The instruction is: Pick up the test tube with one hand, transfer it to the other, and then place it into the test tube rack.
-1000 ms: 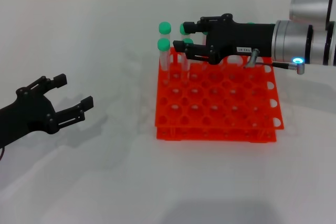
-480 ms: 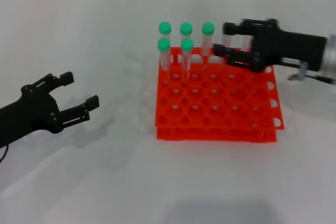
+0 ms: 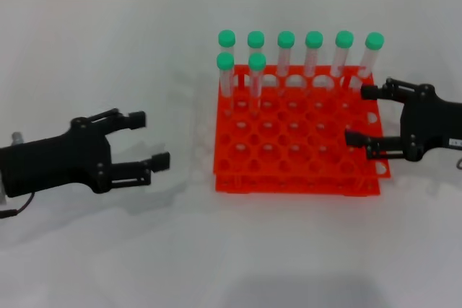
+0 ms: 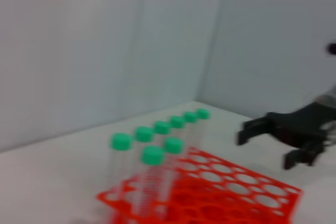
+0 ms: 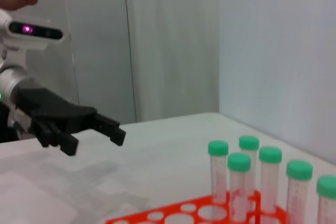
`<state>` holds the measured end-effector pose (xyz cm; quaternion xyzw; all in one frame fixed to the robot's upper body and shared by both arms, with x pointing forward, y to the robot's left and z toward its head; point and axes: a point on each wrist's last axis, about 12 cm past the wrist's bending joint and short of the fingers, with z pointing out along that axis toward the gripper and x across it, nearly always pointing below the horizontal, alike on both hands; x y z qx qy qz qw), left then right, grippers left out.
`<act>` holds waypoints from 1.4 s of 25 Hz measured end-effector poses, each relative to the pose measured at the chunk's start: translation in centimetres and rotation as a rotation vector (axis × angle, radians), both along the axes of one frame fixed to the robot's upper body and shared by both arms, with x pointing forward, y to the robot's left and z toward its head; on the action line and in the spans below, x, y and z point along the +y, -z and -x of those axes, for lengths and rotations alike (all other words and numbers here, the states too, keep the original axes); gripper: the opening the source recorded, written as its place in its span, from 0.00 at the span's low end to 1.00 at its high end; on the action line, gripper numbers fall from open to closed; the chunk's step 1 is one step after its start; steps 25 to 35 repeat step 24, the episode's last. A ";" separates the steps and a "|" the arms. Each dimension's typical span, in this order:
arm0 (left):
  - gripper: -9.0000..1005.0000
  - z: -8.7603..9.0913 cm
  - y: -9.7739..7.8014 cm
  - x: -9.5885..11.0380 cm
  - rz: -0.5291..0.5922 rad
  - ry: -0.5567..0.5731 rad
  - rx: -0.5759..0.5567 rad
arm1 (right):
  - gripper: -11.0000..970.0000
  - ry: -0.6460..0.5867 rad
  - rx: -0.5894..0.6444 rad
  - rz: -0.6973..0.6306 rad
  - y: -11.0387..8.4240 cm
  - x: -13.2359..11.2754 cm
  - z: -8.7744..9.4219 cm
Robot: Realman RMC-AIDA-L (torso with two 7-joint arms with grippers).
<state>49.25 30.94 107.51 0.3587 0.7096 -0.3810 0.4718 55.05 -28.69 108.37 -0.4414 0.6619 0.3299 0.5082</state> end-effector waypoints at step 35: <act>0.89 -3.3 -2.6 -0.4 -0.094 0.175 0.068 | 0.91 -0.100 0.086 0.085 0.5 -0.9 1.0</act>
